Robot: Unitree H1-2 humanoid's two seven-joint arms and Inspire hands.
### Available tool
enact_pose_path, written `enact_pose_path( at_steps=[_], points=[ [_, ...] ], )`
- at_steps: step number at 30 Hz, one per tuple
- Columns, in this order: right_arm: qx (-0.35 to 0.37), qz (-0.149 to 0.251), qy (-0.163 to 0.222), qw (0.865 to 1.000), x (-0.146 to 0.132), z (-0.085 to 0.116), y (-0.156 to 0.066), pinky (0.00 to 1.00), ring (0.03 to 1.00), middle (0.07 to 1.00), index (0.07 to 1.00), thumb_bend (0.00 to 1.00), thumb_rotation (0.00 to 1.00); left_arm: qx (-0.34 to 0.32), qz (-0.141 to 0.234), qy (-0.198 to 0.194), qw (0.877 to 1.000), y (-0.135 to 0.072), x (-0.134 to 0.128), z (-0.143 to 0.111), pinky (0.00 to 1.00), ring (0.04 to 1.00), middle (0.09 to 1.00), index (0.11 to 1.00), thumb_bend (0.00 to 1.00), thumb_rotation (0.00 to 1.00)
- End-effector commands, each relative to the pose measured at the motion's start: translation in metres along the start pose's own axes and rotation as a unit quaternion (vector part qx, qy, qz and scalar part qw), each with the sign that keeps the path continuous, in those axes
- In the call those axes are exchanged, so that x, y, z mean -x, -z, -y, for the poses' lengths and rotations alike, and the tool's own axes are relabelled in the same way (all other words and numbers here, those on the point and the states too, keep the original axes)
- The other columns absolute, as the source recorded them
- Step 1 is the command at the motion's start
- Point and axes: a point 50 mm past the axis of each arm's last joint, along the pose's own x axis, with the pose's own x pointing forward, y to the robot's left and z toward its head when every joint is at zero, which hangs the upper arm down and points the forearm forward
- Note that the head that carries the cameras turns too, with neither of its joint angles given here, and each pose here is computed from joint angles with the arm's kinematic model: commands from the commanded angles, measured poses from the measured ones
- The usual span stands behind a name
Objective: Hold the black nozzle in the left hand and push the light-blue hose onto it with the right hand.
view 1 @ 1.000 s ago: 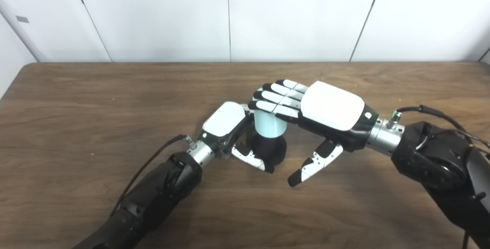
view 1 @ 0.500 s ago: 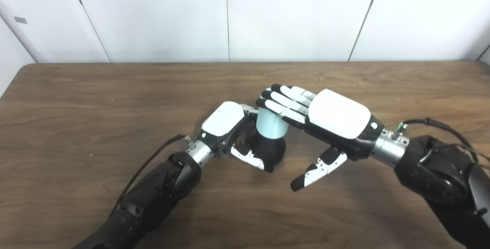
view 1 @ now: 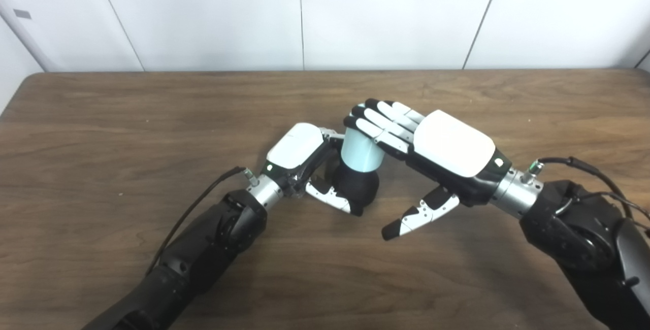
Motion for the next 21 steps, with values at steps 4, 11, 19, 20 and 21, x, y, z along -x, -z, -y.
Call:
enact_pose_path(
  at_steps=[4,11,19,20,21],
  points=[
    [0.023,0.008,-0.094,0.995,-0.004,-0.008,0.003,1.0,1.0,0.99,0.974,0.69,0.84,0.027,-0.038,0.159,0.986,-0.005,0.039,0.073,0.68,0.632,0.483,0.485,0.53,0.0],
    [0.033,0.02,-0.123,0.992,-0.013,-0.005,0.0,0.95,0.962,0.952,0.935,0.72,0.83,0.03,-0.038,0.159,0.986,-0.006,0.038,0.074,0.7,0.63,0.483,0.484,0.53,0.0],
    [0.03,0.017,-0.127,0.991,-0.013,-0.004,0.0,0.94,0.963,0.953,0.939,0.72,0.82,0.03,-0.037,0.158,0.986,-0.006,0.039,0.073,0.69,0.63,0.483,0.484,0.53,0.0],
    [0.028,0.015,-0.123,0.992,-0.013,-0.004,0.0,0.94,0.969,0.958,0.946,0.72,0.82,0.029,-0.037,0.159,0.986,-0.006,0.039,0.073,0.69,0.631,0.483,0.484,0.53,0.0],
    [0.023,0.011,-0.115,0.993,-0.013,-0.003,0.0,0.94,0.979,0.972,0.959,0.72,0.82,0.028,-0.036,0.159,0.986,-0.005,0.039,0.073,0.7,0.633,0.484,0.484,0.53,0.0]
  ],
)
